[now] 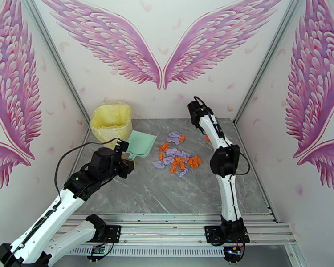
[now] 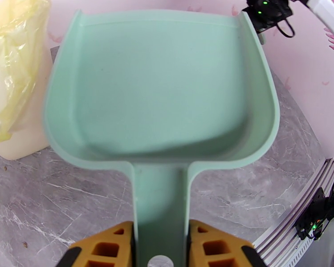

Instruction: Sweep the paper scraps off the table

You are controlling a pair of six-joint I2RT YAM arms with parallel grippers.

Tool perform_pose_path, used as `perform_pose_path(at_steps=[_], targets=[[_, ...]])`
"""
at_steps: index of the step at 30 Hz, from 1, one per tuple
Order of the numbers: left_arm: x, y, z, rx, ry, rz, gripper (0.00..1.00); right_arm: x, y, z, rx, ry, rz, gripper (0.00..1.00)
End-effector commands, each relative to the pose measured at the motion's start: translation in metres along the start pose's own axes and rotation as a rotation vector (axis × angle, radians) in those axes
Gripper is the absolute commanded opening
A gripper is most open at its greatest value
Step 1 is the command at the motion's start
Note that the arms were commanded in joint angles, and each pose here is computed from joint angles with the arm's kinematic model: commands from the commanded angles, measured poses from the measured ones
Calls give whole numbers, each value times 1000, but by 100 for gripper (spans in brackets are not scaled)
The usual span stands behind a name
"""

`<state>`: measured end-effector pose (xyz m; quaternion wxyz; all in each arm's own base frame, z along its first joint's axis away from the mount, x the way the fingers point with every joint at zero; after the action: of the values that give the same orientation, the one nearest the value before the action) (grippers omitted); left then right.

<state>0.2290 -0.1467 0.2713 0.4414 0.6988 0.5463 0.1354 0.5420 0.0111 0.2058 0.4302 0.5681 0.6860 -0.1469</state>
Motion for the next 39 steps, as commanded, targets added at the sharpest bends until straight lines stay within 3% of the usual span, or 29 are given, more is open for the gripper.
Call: perform_pose_path(at_steps=[1, 8, 15, 24, 32, 39], targets=[[-4, 4, -5, -32, -22, -2, 0, -1, 12, 16, -5, -115, -81, 0], [-5, 4, -4, -33, -33, -4, 0, 36, -6, 52, 71, -51, -159, 0], [-4, 6, -3, -34, -44, -14, 0, 75, -24, 51, 92, 130, -219, 0], [-2, 4, 0, -21, -36, -20, 0, 111, -36, 0, 103, 267, -314, 0], [-1, 3, 3, -11, -31, -22, 0, 135, -74, -53, 114, 321, -420, 0], [0, 2, 5, -2, -25, -23, 0, 110, -87, -120, 25, 325, -430, 0]])
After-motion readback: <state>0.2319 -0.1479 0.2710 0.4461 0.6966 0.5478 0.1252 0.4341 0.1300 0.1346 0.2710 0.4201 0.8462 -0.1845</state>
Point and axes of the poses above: each hand's point on the last joint's axis, 136 mm out from that joint toward the fingers, its own z axis out along the fingers, its own x axis along the line the jaws close on, y = z × x, the point moved 3 cm from there along -z, back along the fingers, and after that the axes turned 6 degrees about -z, right-handed, at the moved point
